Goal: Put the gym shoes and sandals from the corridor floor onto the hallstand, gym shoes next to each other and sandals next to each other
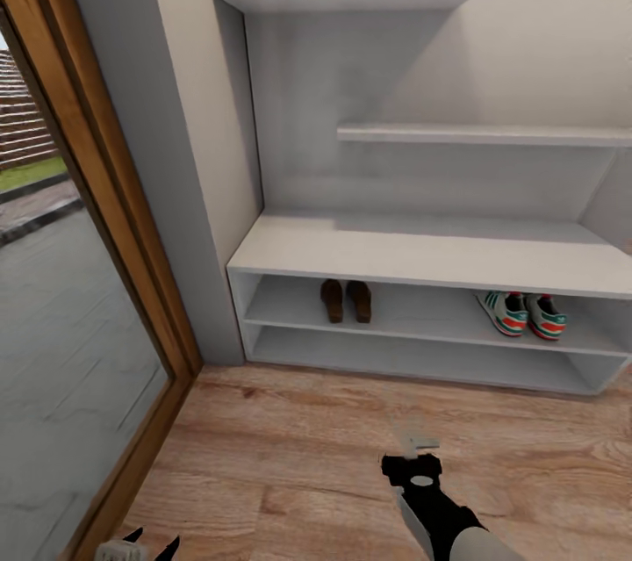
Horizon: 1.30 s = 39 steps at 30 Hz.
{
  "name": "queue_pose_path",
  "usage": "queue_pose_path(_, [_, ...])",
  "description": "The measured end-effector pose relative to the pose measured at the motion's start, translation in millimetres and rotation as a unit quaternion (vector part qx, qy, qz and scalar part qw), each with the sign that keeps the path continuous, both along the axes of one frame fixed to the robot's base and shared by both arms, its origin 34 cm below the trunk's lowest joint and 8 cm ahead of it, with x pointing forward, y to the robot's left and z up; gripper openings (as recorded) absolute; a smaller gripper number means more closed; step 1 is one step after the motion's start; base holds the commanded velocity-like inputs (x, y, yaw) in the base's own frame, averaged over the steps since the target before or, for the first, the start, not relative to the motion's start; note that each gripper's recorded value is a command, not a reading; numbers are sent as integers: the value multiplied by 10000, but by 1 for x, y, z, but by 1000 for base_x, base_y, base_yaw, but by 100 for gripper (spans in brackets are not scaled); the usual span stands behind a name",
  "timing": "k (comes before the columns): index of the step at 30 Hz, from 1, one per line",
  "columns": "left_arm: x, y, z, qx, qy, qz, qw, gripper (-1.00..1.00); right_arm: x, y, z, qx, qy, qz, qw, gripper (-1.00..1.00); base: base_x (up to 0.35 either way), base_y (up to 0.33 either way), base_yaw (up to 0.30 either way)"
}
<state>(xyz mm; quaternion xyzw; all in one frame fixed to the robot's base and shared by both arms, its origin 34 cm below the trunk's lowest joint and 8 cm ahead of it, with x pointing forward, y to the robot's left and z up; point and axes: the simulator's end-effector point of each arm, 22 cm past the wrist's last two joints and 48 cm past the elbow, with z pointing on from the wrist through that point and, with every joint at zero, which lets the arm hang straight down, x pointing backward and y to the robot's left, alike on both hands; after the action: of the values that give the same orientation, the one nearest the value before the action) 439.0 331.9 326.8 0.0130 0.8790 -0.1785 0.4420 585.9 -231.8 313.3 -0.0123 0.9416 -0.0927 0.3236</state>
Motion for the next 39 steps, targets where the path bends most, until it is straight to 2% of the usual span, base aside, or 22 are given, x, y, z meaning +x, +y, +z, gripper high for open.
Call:
queue_pose_path(1, [1, 6, -2, 87, 19, 121, 9999, 100, -17, -29, -12, -115, -82, -62, 9999, 100, -294, 0, 0])
queue_pose_path(4, [2, 13, -4, 179, 34, 244, 9995, 100, -31, -56, -19, -245, -181, -90, 9995, 100, -275, 0, 0])
queue_pose_path(9, [3, 19, -5, 270, 43, 362, 9990, 100, -42, -76, -19, -326, -385, -117, 9987, 100, -236, 0, 0])
queue_pose_path(13, [4, 19, -5, 286, 40, 373, 9989, 100, -56, -81, -25, -348, -354, -118, 9987, 100, -90, 0, 0])
queue_pose_path(26, [3, 21, -6, 304, 53, 416, 9987, 100, -69, -82, -31, -356, -285, -124, 9989, 100, -15, 0, 0])
queue_pose_path(29, [4, 30, -8, 426, 73, 576, 9974, 100, -78, -84, -32, -360, -406, -151, 9984, 100, 0, 0, 0])
queue_pose_path(39, [4, 31, -8, 450, 77, 610, 9971, 100, -85, -99, -32, -447, -421, -192, 9979, 100, 0, 0, 0])
